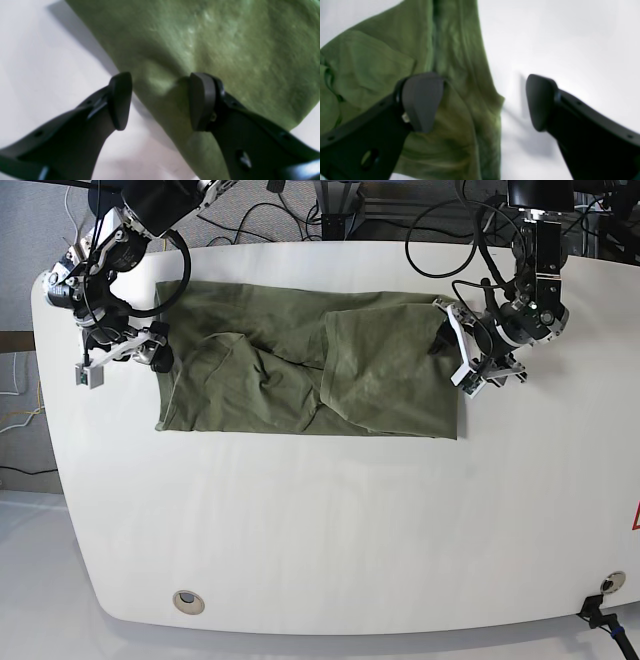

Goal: Fold the T-shirt properly
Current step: 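Regrasp the strip's other end with the right gripper, then fold the held end with the right gripper over toward the left gripper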

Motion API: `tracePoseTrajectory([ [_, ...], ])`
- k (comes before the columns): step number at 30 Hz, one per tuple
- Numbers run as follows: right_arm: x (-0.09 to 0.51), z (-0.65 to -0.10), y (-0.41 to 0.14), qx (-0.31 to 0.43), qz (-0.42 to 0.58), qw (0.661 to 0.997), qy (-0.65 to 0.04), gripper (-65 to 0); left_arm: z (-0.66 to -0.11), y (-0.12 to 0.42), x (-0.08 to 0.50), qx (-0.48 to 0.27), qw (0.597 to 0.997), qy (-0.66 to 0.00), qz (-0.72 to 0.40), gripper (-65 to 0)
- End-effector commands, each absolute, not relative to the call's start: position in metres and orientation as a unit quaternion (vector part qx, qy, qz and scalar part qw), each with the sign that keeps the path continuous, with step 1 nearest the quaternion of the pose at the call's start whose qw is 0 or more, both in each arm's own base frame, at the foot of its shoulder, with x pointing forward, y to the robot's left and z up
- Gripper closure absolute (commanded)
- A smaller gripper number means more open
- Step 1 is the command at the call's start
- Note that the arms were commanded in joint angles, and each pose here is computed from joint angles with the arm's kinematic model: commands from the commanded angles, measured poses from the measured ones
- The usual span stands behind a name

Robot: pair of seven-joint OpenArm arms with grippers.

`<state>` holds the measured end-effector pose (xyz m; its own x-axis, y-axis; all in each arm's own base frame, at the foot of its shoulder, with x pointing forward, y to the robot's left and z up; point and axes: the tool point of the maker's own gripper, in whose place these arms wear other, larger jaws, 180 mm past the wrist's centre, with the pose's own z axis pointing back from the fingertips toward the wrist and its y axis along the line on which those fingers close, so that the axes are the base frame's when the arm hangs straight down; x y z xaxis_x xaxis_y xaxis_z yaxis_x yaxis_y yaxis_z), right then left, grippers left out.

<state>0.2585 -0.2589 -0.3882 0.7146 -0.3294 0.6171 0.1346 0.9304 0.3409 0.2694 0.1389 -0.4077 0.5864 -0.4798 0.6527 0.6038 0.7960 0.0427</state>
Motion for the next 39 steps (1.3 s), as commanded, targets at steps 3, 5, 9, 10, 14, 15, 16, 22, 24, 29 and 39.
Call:
tracePoseTrajectory([
  [3, 0.266, -0.382, -0.254, 0.147, -0.125, 0.908, -0.373, -53.6, -0.398, 0.138, 0.277, -0.093, 0.878, -0.356, -0.307, -33.5],
  [5, 0.266, -0.387, -0.249, 0.155, -0.128, 0.908, -0.367, -53.6, -0.398, 0.138, 0.277, -0.093, 0.878, -0.356, -0.307, -33.5],
  [9, 0.264, -0.4, -0.243, 0.174, -0.137, 0.91, -0.351, -53.6, -0.397, 0.138, 0.277, -0.093, 0.878, -0.356, -0.307, -33.5],
  [10, 0.264, -0.402, -0.242, 0.176, -0.138, 0.91, -0.349, -53.6, -0.397, 0.138, 0.277, -0.093, 0.878, -0.356, -0.307, -33.5],
  [14, 0.269, -0.403, -0.228, 0.187, -0.122, 0.911, -0.346, -53.4, -0.398, 0.139, 0.276, -0.092, 0.878, -0.355, -0.307, -33.5],
  [15, 0.272, -0.401, -0.223, 0.189, -0.112, 0.912, -0.346, -53.4, -0.398, 0.139, 0.276, -0.092, 0.878, -0.355, -0.307, -33.5],
  [16, 0.273, -0.401, -0.217, 0.194, -0.106, 0.913, -0.344, -53.4, -0.398, 0.139, 0.276, -0.092, 0.878, -0.355, -0.307, -33.5],
  [22, 0.275, -0.405, -0.2, 0.213, -0.104, 0.91, -0.34, -53.2, -0.398, 0.139, 0.276, -0.092, 0.878, -0.355, -0.307, -33.5],
  [24, 0.275, -0.405, -0.2, 0.213, -0.104, 0.91, -0.34, -52.4, -0.398, 0.139, 0.276, -0.092, 0.878, -0.355, -0.307, -33.5],
  [29, 0.28, -0.404, -0.192, 0.216, -0.088, 0.912, -0.339, -23.9, -0.398, 0.139, 0.276, -0.092, 0.878, -0.355, -0.307, -33.5],
  [39, 0.302, -0.371, -0.143, 0.227, 0.002, 0.902, -0.368, 0.0, -0.398, 0.139, 0.277, -0.092, 0.878, -0.356, -0.307, -33.5],
])
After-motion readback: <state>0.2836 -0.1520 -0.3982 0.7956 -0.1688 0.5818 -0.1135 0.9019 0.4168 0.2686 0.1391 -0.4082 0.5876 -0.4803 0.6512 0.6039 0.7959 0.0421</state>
